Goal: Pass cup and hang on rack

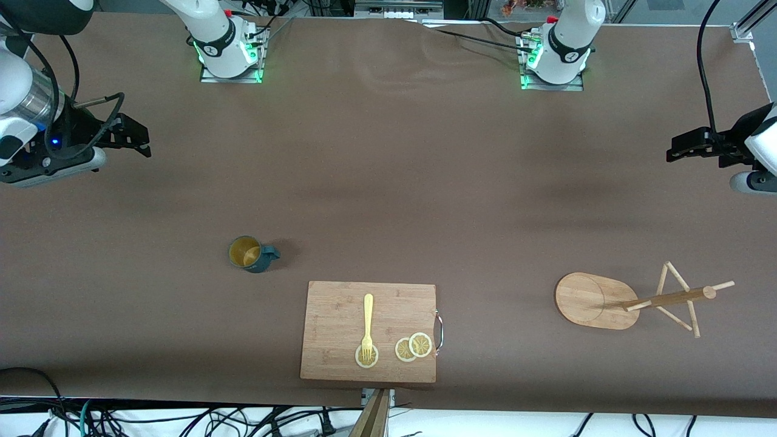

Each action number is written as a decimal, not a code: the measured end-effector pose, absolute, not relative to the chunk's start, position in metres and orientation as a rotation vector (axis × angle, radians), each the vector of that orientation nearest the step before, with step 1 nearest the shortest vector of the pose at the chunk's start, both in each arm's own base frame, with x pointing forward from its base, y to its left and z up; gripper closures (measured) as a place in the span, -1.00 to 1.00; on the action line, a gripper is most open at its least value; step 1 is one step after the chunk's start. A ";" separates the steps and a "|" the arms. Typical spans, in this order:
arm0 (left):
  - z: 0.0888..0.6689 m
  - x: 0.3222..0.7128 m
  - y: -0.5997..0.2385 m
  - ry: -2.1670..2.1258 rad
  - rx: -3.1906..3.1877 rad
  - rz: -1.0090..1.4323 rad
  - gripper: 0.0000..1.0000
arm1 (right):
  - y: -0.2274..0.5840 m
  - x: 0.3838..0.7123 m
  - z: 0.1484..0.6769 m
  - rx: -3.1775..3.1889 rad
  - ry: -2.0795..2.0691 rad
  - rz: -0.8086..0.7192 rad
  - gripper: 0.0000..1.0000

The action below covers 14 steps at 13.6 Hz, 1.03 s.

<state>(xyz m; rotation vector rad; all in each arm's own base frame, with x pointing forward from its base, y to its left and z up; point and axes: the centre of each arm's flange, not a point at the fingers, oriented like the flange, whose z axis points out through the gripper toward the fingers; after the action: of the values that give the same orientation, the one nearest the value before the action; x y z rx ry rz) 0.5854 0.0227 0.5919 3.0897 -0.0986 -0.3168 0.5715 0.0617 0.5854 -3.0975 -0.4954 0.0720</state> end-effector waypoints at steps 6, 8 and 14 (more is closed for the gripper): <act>0.592 0.585 0.023 -0.099 3.090 -0.317 -1.00 | 0.070 0.569 0.587 -3.120 -0.347 0.074 -1.00; 0.592 0.585 0.023 -0.099 3.090 -0.317 -1.00 | 0.070 0.569 0.587 -3.121 -0.339 0.074 -1.00; 0.592 0.585 0.023 -0.099 3.090 -0.317 -1.00 | 0.065 0.570 0.587 -3.122 -0.325 0.078 -1.00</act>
<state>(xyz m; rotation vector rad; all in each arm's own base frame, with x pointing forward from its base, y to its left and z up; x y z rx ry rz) 0.5854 0.0227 0.5919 3.0897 -0.0987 -0.3168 0.5697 0.0652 0.5866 -3.1224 -0.3250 0.0783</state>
